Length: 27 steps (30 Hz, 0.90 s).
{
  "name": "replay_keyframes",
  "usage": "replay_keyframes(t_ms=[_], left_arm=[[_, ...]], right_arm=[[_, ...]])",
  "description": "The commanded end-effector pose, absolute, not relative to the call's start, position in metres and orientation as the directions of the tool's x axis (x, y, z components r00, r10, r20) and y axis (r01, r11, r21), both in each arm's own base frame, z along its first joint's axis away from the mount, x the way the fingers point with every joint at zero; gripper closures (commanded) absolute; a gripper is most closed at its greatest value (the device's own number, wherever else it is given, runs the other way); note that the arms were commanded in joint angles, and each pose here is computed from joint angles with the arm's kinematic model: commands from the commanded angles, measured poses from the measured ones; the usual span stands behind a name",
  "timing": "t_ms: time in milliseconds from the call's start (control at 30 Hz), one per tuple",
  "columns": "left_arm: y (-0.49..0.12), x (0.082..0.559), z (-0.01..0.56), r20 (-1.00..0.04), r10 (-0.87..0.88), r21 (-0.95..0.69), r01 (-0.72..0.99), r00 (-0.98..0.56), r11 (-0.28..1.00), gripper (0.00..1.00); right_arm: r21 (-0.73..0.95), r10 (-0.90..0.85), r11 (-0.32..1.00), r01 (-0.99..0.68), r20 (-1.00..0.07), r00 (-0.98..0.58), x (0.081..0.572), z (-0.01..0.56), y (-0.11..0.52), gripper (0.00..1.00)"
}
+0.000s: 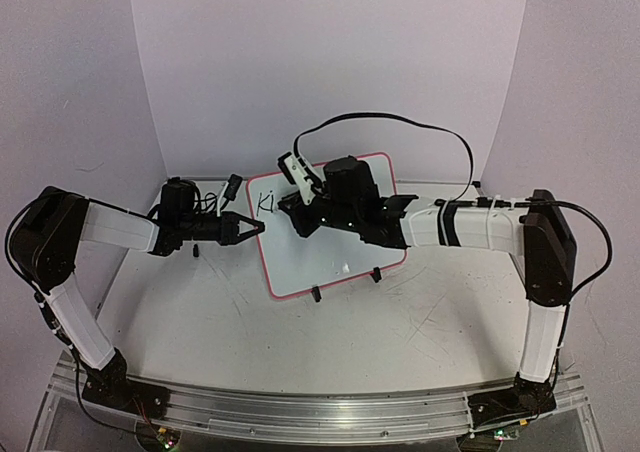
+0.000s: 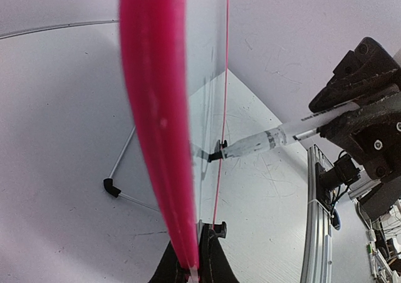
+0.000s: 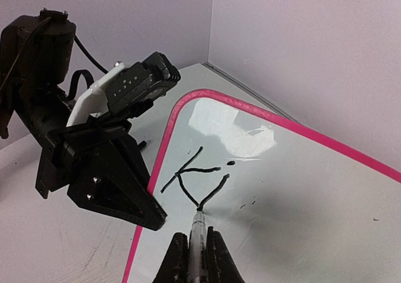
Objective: Write a sentence on the whiteboard
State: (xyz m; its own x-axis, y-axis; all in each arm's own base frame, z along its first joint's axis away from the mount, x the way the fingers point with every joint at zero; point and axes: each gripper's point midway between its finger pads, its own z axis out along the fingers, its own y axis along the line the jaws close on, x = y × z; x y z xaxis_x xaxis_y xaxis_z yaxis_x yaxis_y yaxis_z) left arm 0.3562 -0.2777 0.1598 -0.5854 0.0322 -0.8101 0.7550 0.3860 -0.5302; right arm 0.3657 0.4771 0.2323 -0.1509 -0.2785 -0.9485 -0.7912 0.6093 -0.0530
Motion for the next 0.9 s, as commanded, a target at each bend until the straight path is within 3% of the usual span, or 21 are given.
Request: replay_keyframes(t_ms=[0, 367, 867], left_arm=[[-0.265, 0.382, 0.15, -0.855, 0.055, -0.415, 0.743, -0.516, 0.526, 1.0], [-0.265, 0.383, 0.15, -0.855, 0.056, -0.413, 0.743, -0.515, 0.526, 1.0], [-0.265, 0.383, 0.152, -0.857, 0.056, -0.411, 0.746, -0.512, 0.525, 1.0]], right_arm=[[-0.047, -0.262, 0.621, -0.782, -0.953, -0.15, 0.362, 0.246, 0.472, 1.0], [-0.047, -0.188, 0.644, -0.764, -0.977, -0.098, 0.366, 0.295, 0.462, 1.0], [-0.071, -0.202, 0.654, -0.753, -0.976, -0.083, 0.384, 0.291, 0.463, 1.0]])
